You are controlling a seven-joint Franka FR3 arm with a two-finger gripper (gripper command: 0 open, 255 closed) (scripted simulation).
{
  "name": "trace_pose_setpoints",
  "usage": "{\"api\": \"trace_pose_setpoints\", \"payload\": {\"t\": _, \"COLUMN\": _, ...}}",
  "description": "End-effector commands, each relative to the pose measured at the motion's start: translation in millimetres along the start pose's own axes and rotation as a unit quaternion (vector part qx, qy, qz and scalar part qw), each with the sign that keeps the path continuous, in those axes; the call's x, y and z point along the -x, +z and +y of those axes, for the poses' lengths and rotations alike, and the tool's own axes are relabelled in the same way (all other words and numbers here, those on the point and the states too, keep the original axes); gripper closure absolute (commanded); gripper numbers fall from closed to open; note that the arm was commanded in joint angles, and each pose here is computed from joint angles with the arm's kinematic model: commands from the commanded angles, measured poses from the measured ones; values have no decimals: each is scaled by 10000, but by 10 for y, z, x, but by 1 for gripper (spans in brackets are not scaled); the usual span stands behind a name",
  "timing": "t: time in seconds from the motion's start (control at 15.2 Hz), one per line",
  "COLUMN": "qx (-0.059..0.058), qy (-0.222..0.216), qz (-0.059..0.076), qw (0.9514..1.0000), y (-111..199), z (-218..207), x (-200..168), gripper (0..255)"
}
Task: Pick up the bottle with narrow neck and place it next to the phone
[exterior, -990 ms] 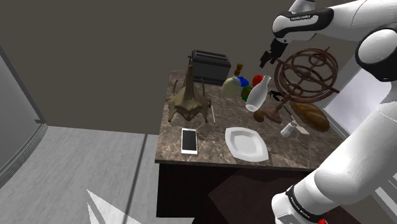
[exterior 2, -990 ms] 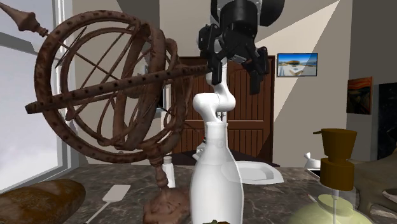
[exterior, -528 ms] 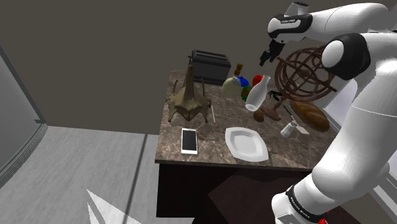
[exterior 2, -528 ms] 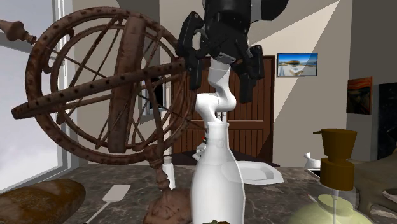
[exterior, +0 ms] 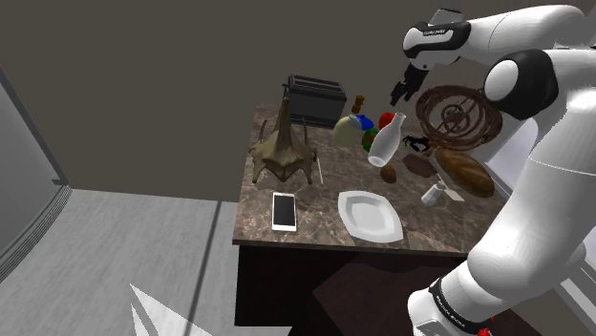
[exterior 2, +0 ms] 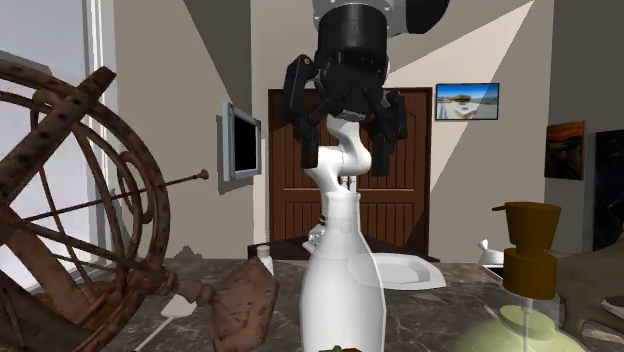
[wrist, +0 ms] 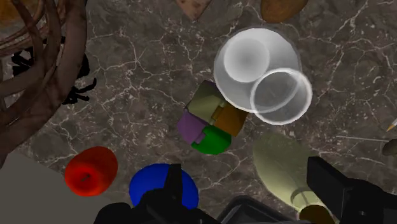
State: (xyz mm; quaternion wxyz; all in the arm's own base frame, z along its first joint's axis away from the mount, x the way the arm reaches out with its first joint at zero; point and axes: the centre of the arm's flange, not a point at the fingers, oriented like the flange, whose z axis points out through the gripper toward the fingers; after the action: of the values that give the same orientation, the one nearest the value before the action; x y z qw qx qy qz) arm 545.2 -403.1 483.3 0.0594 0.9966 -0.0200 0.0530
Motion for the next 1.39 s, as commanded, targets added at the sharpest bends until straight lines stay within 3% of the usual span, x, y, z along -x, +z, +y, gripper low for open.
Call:
{"api": "trace_pose_setpoints", "payload": {"t": 0.0, "qx": -299, "qy": -54, "qz": -238, "qw": 9993, "y": 47, "z": -51, "x": 180, "gripper": 0}}
{"api": "trace_pose_setpoints", "payload": {"t": 0.13, "qx": -593, "qy": -106, "qz": -471, "qw": 9971, "y": 92, "z": -96, "x": 331, "gripper": 0}}
{"api": "trace_pose_setpoints", "payload": {"t": 0.2, "qx": -618, "qy": -110, "qz": -491, "qw": 9968, "y": 95, "z": -100, "x": 344, "gripper": 0}}
{"api": "trace_pose_setpoints", "payload": {"t": 0.66, "qx": -618, "qy": -110, "qz": -491, "qw": 9968, "y": 491, "z": -149, "x": 384, "gripper": 0}}
{"api": "trace_pose_setpoints", "payload": {"t": 1.19, "qx": -618, "qy": -110, "qz": -491, "qw": 9968, "y": 491, "z": -149, "x": 384, "gripper": 0}}
{"api": "trace_pose_setpoints", "payload": {"t": 1.25, "qx": -618, "qy": -110, "qz": -491, "qw": 9968, "y": 490, "z": -149, "x": 384, "gripper": 255}}
{"api": "trace_pose_setpoints", "payload": {"t": 1.32, "qx": -618, "qy": -110, "qz": -491, "qw": 9968, "y": 490, "z": -149, "x": 384, "gripper": 255}}
